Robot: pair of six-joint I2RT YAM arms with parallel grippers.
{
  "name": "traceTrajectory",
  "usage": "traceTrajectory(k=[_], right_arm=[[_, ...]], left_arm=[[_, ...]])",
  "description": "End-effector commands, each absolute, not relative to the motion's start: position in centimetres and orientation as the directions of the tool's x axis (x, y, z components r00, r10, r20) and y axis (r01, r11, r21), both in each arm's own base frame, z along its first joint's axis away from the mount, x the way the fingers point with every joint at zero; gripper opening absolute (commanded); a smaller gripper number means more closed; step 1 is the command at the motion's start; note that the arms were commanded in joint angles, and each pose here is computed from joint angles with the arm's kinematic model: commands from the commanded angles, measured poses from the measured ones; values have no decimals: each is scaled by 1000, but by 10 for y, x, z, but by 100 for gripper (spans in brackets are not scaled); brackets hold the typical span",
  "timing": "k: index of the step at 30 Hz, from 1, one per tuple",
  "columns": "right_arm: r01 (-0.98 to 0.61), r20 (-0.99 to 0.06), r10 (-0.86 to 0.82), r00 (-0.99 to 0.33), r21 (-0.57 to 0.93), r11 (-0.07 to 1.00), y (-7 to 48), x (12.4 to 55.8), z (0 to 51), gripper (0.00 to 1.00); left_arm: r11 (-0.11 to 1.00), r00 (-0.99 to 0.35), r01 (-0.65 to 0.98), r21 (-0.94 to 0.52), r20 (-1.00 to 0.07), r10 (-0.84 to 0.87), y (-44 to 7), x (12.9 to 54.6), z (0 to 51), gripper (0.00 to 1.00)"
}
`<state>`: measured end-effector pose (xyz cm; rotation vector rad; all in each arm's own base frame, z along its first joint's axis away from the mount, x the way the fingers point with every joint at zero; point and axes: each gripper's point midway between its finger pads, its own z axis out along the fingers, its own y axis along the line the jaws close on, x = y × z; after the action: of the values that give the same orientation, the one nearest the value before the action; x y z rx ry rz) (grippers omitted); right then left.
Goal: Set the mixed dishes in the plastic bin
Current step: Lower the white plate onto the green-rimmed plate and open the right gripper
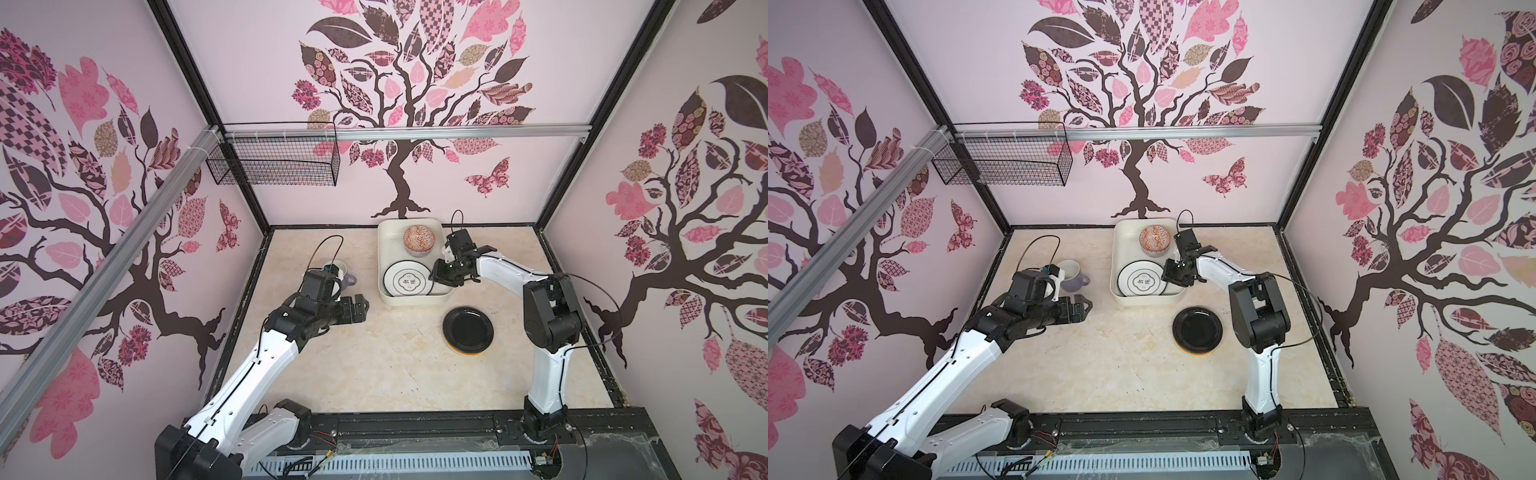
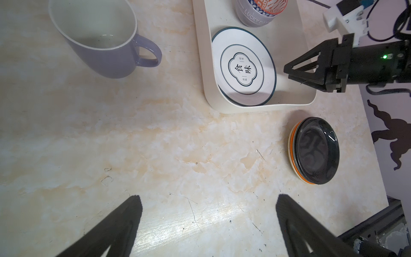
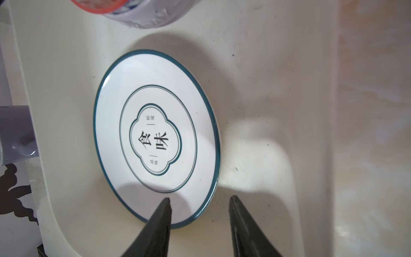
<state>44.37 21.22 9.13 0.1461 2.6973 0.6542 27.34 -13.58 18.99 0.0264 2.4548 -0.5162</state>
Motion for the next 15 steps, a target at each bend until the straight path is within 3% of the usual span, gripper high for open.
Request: traceTrajectory(k=[1, 6, 15], right_arm=[[-23, -408, 177, -896, 440, 898, 200, 438, 141, 46], [-13, -445, 176, -878, 391, 920, 182, 421, 157, 46], [59, -446, 176, -878, 263, 963, 135, 360, 137, 48]], left_arm=[[913, -795, 158, -376, -597, -108, -138, 273, 195, 98], [897, -803, 176, -406, -586, -108, -144, 269, 194, 98], [865, -818, 240, -440, -571, -63, -174, 247, 184, 98]])
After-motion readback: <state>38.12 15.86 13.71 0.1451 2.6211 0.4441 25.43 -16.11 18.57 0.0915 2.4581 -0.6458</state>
